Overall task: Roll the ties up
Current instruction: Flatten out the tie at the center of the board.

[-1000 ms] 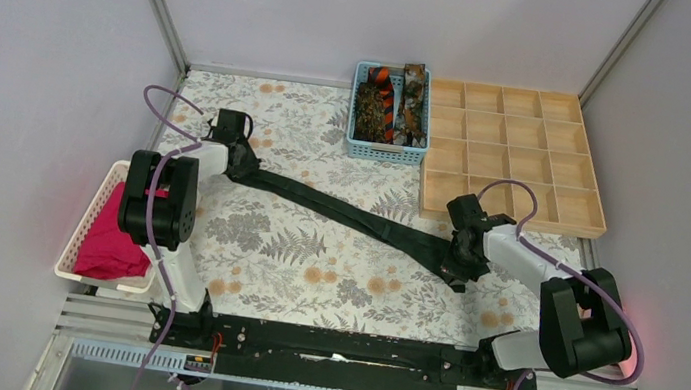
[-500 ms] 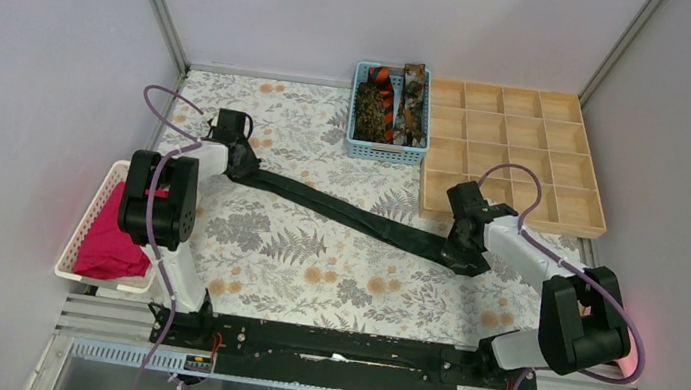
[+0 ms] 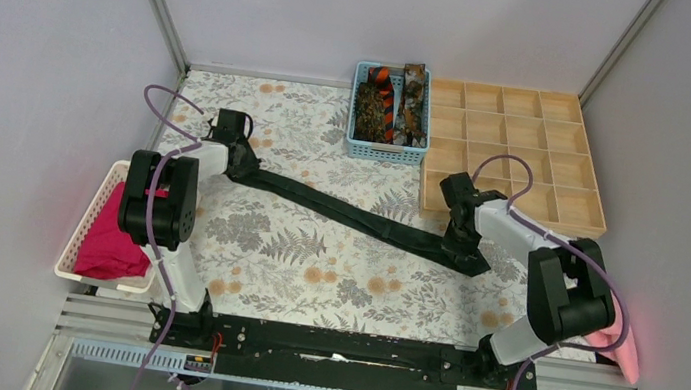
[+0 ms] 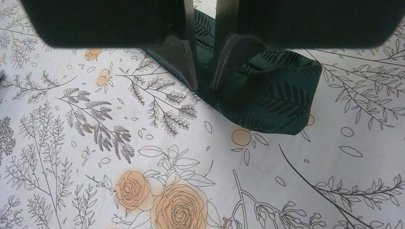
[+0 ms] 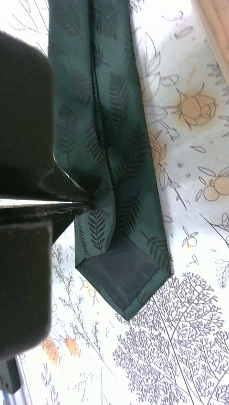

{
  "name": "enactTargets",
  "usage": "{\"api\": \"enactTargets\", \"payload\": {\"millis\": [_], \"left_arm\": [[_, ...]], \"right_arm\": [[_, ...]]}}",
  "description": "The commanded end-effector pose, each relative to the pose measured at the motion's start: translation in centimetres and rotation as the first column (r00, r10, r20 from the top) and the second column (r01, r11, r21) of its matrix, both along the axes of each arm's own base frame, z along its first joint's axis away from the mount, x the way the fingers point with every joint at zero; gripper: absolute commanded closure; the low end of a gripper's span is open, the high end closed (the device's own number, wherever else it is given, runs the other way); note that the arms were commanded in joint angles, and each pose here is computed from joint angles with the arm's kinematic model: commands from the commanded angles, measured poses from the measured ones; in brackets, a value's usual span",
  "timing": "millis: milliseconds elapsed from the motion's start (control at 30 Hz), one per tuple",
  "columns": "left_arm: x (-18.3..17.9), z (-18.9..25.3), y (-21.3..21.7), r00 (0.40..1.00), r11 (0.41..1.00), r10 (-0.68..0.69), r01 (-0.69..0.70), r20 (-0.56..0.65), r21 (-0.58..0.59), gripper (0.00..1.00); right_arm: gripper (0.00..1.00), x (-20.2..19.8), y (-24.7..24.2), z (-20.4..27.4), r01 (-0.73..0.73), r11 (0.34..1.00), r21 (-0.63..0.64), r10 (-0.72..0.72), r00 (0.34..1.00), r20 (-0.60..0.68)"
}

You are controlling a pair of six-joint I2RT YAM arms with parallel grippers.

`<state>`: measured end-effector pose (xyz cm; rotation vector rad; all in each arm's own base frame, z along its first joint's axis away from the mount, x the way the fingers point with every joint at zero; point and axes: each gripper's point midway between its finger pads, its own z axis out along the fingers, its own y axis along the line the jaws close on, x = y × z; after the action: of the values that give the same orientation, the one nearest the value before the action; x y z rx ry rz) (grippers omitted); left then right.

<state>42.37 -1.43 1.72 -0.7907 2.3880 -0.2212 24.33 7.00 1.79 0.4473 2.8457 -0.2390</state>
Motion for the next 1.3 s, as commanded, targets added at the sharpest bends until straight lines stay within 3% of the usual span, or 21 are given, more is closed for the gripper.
{"api": "enactTargets", "payload": {"millis": [0, 100, 533, 633, 933, 1167, 1267], "left_arm": [[-2.3, -1.9, -0.2, 0.996, 1.000, -0.021, 0.022, -0.092, 0.009, 0.76], [-2.4, -2.0, -0.1, 0.995, 1.000, -0.019, 0.020, -0.095, 0.012, 0.76], [-4.0, -2.0, -0.9, 0.996, 0.999, 0.008, -0.011, -0.087, -0.035, 0.77], [-4.8, -1.8, -3.4, 0.995, 0.997, -0.051, 0.046, -0.088, -0.058, 0.78], [-8.1, -1.7, -7.4, 0.983, 0.990, -0.137, 0.137, -0.123, -0.007, 0.79], [-8.1, -0.9, -4.9, 0.987, 0.987, -0.092, 0.108, -0.136, 0.121, 0.79], [-8.3, -1.0, -4.4, 0.988, 0.989, -0.065, 0.082, -0.138, 0.121, 0.77]], "right_arm": [[0.76, 0.6, -2.6, 0.4, 0.010, 0.989, -0.148, -0.015, 0.999, -0.031], [0.64, 0.4, -3.1, -0.1, 0.008, 0.986, -0.169, -0.019, 0.998, -0.065], [0.64, -2.7, -5.0, -3.7, 0.136, 0.976, -0.169, -0.164, 0.973, -0.164], [0.65, -2.9, -5.3, -3.8, 0.160, 0.972, -0.171, -0.188, 0.968, -0.166], [0.66, -3.3, -7.0, -3.4, 0.237, 0.954, -0.181, -0.272, 0.942, -0.198], [0.67, -2.8, -8.1, -2.7, 0.245, 0.937, -0.250, -0.296, 0.936, -0.191], [0.63, -2.9, -9.0, -2.4, 0.277, 0.920, -0.277, -0.332, 0.927, -0.177]]}}
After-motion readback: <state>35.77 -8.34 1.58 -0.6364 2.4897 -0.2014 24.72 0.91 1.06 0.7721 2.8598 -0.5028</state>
